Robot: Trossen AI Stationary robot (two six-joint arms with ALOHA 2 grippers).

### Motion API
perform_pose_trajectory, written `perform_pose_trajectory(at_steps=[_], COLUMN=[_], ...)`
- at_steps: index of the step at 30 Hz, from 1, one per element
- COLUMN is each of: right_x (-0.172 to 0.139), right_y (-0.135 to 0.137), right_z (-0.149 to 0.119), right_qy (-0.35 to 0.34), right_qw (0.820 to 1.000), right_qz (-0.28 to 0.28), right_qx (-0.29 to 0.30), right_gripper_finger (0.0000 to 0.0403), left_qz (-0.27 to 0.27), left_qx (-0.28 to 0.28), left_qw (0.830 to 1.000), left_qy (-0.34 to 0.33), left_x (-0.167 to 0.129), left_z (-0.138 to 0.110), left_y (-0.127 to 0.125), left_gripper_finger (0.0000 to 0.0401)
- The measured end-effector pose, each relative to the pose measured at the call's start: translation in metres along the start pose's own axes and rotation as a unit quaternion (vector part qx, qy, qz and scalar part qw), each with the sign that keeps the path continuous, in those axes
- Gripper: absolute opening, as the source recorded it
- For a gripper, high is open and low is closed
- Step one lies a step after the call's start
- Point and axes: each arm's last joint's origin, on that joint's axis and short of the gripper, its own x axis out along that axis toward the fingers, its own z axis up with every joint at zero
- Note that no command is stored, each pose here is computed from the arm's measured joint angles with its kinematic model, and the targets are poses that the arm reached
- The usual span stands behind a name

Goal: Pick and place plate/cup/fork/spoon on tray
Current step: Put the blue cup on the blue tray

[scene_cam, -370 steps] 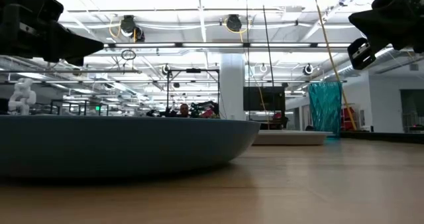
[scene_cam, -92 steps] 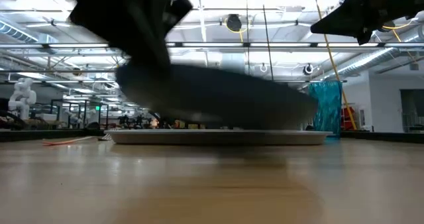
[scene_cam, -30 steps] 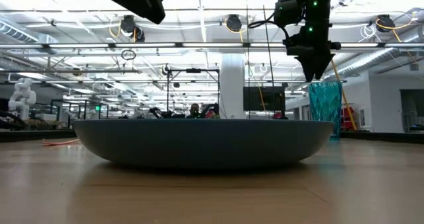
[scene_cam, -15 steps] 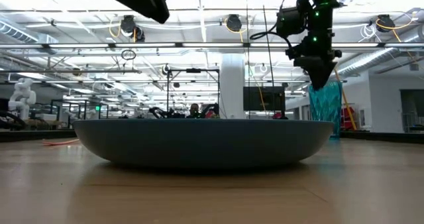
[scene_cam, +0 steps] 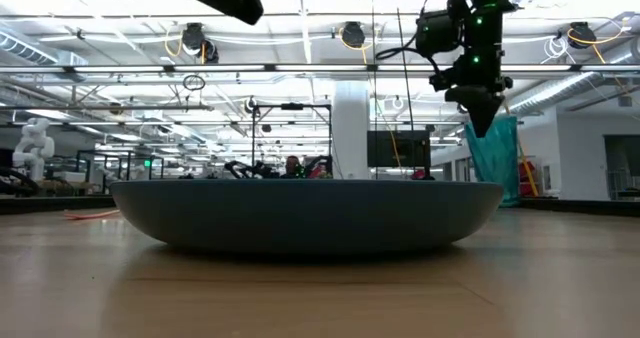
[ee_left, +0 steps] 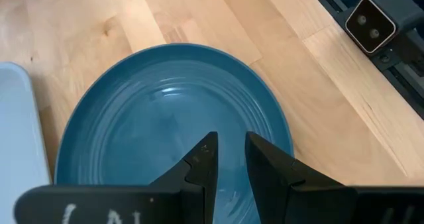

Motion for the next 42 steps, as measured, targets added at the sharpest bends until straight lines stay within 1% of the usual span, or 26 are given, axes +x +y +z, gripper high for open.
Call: perform_pose_trajectory(at_steps=[6,12,19,24,29,33,38,42], right_x=[-0.014,-0.044,-0.078,-0.090,-0.087,-0.073,-0.050,-0.034], right_y=[0.021,0.036,0.038,0.034,0.036,0.033,0.029,0.027], right_z=[0.004,0.012,0.023,0.036,0.058,0.075,0.086,0.093], right_qy=[-0.044,-0.101,-0.167,-0.186,-0.181,-0.160,-0.124,-0.105], right_qw=[0.997,0.991,0.980,0.977,0.973,0.976,0.976,0.976], right_qz=[0.014,0.032,0.046,0.050,0.073,0.068,0.102,0.109], right_qx=[-0.061,-0.084,-0.099,-0.096,-0.125,-0.130,-0.144,-0.154], right_gripper_finger=[0.0003,0.0002,0.0002,0.0002,0.0002,0.0002,0.0002,0.0002], left_qz=[0.006,0.016,0.022,0.026,0.028,0.029,0.029,0.029], left_qx=[-0.007,-0.029,-0.025,-0.011,0.001,0.006,0.006,0.006], left_qw=[1.000,0.999,0.999,0.998,0.998,0.997,0.997,0.997], left_qy=[0.002,-0.018,-0.039,-0.055,-0.063,-0.066,-0.066,-0.066], left_x=[0.001,0.003,0.003,0.002,0.002,0.002,0.002,0.002], left_z=[-0.001,0.002,0.006,0.009,0.011,0.011,0.011,0.011], left_y=[0.007,0.017,0.021,0.022,0.022,0.022,0.022,0.022], left_gripper_finger=[0.0081,0.0081,0.0081,0.0081,0.0081,0.0081,0.0081,0.0081])
